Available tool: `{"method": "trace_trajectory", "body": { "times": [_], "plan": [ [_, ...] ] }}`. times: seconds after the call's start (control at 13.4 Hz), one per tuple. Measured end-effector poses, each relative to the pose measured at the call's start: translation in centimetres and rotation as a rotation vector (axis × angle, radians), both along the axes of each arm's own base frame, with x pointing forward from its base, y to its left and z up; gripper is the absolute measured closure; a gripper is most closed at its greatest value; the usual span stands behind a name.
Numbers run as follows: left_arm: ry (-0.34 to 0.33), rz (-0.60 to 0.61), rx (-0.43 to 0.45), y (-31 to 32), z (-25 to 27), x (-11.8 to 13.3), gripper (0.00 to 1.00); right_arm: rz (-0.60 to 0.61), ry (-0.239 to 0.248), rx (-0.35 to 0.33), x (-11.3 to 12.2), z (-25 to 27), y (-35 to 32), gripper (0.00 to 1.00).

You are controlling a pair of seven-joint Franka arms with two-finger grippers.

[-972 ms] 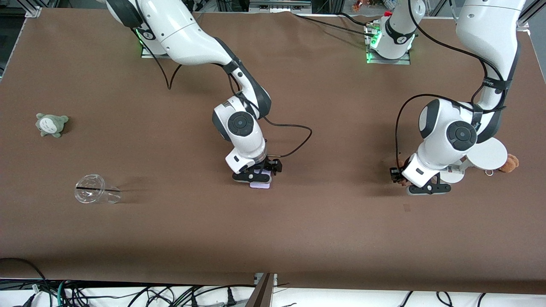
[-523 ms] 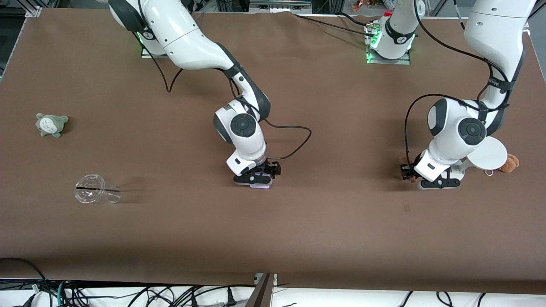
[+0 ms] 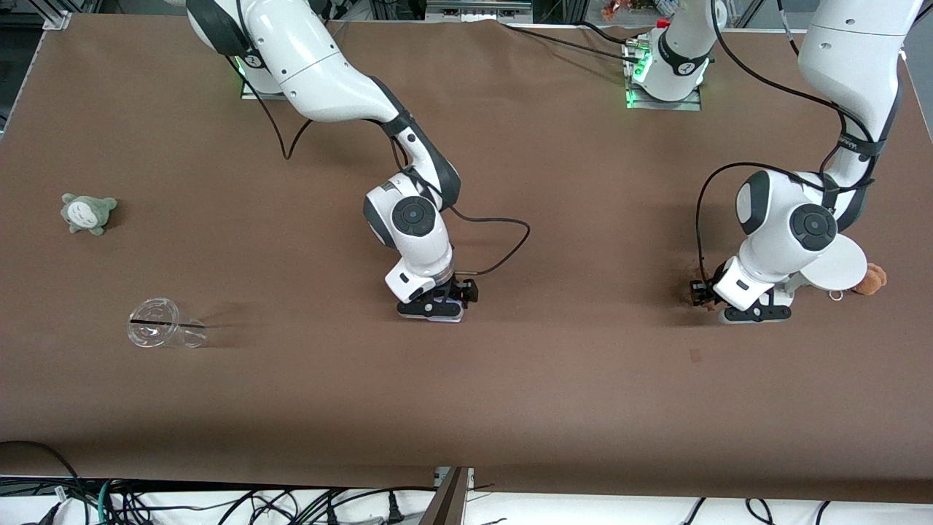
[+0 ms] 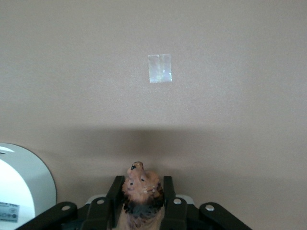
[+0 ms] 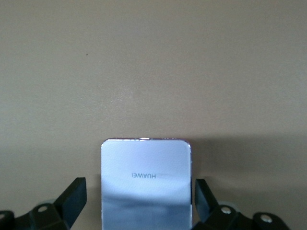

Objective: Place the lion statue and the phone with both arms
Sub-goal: 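Lift the phone with the right gripper while the left gripper lifts the lion, then place the lion with the left gripper while the right gripper moves the phone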

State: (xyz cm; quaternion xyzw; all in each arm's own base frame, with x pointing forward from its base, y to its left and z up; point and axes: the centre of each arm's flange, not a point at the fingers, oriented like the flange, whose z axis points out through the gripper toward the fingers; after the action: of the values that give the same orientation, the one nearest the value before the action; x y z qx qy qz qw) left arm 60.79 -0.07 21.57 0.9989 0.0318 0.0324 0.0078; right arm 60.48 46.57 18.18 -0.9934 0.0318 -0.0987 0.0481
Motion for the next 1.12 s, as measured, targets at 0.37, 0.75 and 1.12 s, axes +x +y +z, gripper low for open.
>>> {"method": "trace_trajectory", "body": {
  "times": [0.37, 0.75, 1.12],
  "plan": [
    [0.004, -0.001, -0.003, -0.1, -0.5, -0.1, 0.63, 0.008, -0.002, -0.011, -0.1, -0.9, -0.1, 0.00],
    [-0.006, 0.000, -0.004, -0.1, -0.3, 0.2, 0.34, 0.011, -0.016, -0.007, 0.1, -1.0, -0.1, 0.17],
    [-0.049, 0.000, 0.002, 0.0, 2.4, 1.0, 0.00, 0.037, 0.000, -0.077, 3.0, 1.1, -3.6, 0.17]
  ]
}}
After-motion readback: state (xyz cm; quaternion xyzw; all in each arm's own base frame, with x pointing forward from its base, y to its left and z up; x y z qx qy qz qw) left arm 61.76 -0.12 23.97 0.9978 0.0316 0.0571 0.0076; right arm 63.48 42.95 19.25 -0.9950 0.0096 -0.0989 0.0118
